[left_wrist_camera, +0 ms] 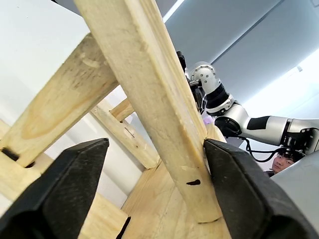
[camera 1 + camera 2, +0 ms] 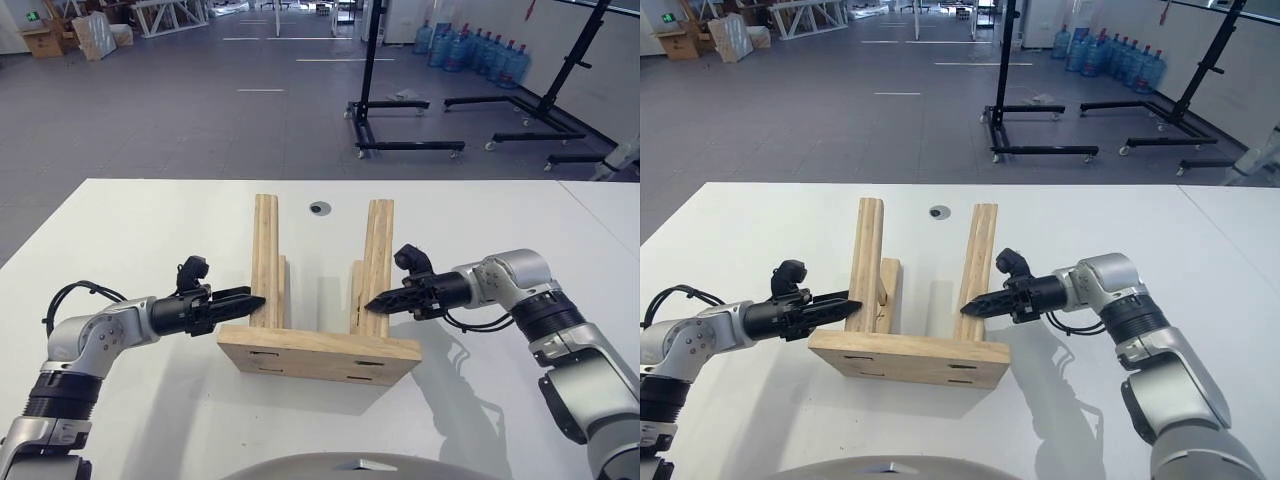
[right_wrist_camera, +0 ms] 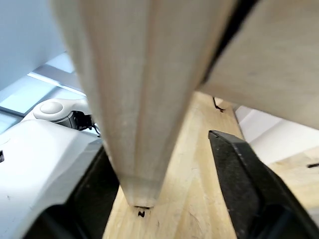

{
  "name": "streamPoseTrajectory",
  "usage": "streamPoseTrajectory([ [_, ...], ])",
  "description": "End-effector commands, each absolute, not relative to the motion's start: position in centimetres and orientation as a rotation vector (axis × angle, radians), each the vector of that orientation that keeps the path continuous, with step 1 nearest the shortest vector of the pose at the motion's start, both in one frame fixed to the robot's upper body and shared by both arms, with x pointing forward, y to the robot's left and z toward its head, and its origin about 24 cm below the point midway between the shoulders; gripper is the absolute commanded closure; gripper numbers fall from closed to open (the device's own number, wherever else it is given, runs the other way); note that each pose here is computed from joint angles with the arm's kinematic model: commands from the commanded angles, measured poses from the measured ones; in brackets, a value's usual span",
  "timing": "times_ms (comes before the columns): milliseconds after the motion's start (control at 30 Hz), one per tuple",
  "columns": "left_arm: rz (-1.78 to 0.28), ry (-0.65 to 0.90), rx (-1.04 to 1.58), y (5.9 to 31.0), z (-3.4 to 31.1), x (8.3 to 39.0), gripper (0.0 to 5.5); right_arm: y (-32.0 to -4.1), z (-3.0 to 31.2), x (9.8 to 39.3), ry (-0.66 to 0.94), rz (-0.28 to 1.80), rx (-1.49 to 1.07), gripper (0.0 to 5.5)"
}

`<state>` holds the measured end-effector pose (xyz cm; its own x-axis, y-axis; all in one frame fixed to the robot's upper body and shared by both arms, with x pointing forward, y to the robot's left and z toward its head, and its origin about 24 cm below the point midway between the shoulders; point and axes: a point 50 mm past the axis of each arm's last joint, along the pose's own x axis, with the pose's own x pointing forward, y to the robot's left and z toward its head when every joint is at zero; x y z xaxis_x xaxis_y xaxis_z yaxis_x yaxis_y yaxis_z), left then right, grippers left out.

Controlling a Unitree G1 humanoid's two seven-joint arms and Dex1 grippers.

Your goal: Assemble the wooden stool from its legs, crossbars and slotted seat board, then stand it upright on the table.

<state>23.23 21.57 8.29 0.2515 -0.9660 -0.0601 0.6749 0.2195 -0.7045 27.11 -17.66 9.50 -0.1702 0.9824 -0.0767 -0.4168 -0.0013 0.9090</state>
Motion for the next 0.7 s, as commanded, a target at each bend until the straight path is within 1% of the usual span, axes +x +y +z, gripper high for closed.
streamPoseTrajectory([
  [33,-1.138,0.592,-0.571,23.3,8.7,22.8,1.51,-19.2,10.5,27.7,0.959,1.422,0.754,2.01],
  [133,-1.119,0.535,-0.554,24.1,9.7,22.5,0.98,-20.0,11.3,27.5,0.887,1.405,0.787,1.41],
  [200,-1.100,0.510,-0.538,24.6,10.1,22.0,0.80,-20.4,11.7,27.1,0.847,1.401,0.795,1.39],
  [267,-1.076,0.488,-0.501,25.1,10.3,21.3,0.80,-20.9,12.0,26.6,0.814,1.390,0.789,1.39],
  [367,-0.994,0.400,-0.313,26.7,11.2,20.5,0.80,-22.6,11.3,24.5,0.762,1.343,0.684,1.39],
  [433,-0.963,0.360,-0.166,28.2,11.6,19.1,0.80,-24.6,9.6,22.6,0.744,1.236,0.596,1.39],
  [467,-0.941,0.384,-0.061,28.9,11.3,18.6,0.80,-25.3,8.8,21.8,0.742,1.190,0.558,1.39],
  [500,-0.943,0.449,0.089,29.5,10.3,17.7,0.80,-25.8,7.7,21.2,0.685,1.124,0.455,1.39],
  [567,-1.004,0.582,0.313,30.0,8.3,15.8,0.80,-26.2,5.1,20.2,0.557,1.032,0.165,1.39],
  [600,-1.044,0.620,0.385,29.9,7.4,15.1,0.80,-26.1,4.1,19.3,0.516,1.041,0.050,1.39],
  [633,-1.071,0.627,0.427,29.6,6.9,14.7,0.80,-25.8,3.5,18.6,0.492,1.068,-0.011,1.39],
  [700,-1.127,0.596,0.477,28.3,6.1,14.4,0.80,-25.0,3.1,17.5,0.462,1.146,-0.060,1.39],
])
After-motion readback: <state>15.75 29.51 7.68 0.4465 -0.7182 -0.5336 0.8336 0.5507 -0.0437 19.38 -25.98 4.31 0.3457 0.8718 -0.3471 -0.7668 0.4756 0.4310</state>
